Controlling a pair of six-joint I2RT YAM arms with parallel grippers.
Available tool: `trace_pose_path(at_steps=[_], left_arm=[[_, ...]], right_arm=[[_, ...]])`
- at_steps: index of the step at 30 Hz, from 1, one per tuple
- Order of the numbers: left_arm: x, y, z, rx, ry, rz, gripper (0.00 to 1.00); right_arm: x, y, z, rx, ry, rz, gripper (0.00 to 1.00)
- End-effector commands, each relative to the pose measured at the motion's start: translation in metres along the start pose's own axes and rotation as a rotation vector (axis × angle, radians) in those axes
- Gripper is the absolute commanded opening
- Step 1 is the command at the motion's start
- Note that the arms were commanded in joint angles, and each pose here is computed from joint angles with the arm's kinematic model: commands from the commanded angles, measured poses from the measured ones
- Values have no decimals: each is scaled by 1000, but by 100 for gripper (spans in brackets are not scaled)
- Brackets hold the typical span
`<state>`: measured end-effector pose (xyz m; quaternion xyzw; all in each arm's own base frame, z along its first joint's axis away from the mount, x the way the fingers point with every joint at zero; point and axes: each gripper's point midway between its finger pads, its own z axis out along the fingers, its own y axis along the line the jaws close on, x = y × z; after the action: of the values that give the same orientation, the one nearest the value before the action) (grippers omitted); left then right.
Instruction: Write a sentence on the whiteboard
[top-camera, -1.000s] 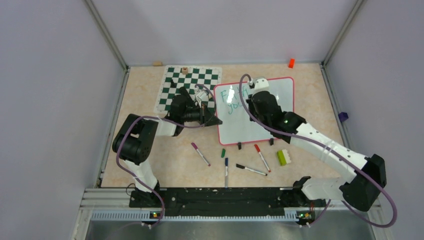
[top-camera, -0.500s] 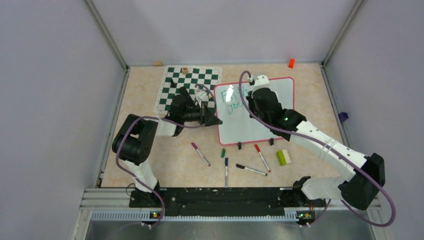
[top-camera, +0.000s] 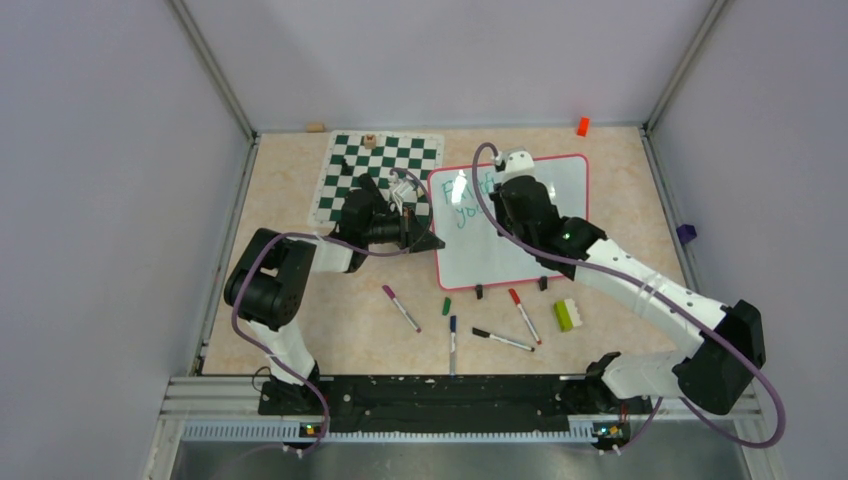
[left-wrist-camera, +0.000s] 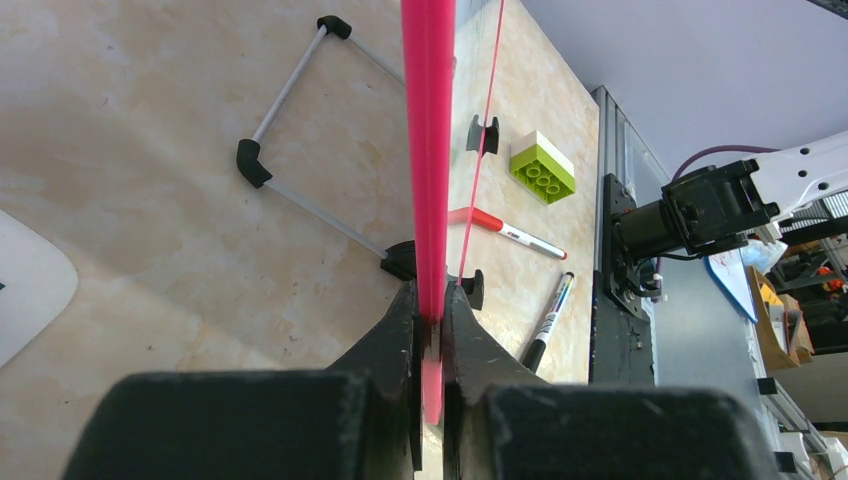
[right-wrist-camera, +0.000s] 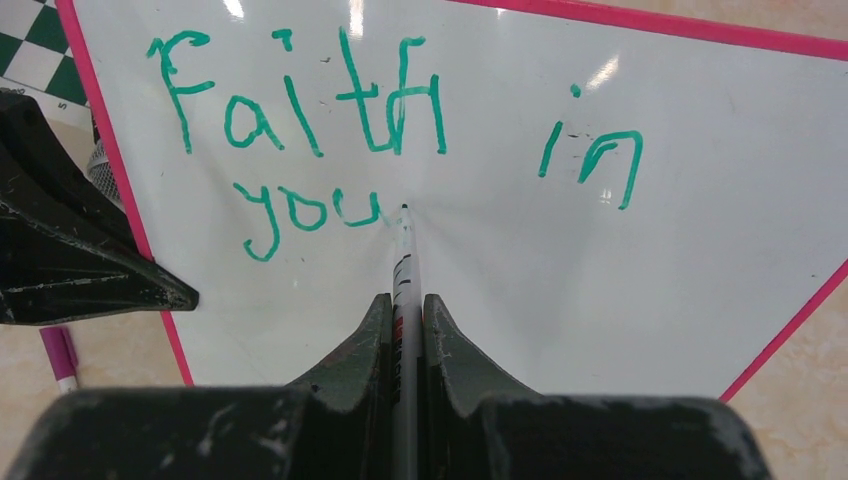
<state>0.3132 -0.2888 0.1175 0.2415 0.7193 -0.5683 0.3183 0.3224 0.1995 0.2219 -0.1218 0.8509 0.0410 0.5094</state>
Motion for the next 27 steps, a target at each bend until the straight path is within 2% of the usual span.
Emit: trace_pose_path(at_steps=[1, 27], left_arm=[[-12, -9, 2, 6, -18, 61, 0], [-12, -8, 2, 3, -16, 63, 0]], right_arm=[[-29, -6, 0, 33, -86, 26, 0], [-26, -20, 8, 121, -79, 20, 0]])
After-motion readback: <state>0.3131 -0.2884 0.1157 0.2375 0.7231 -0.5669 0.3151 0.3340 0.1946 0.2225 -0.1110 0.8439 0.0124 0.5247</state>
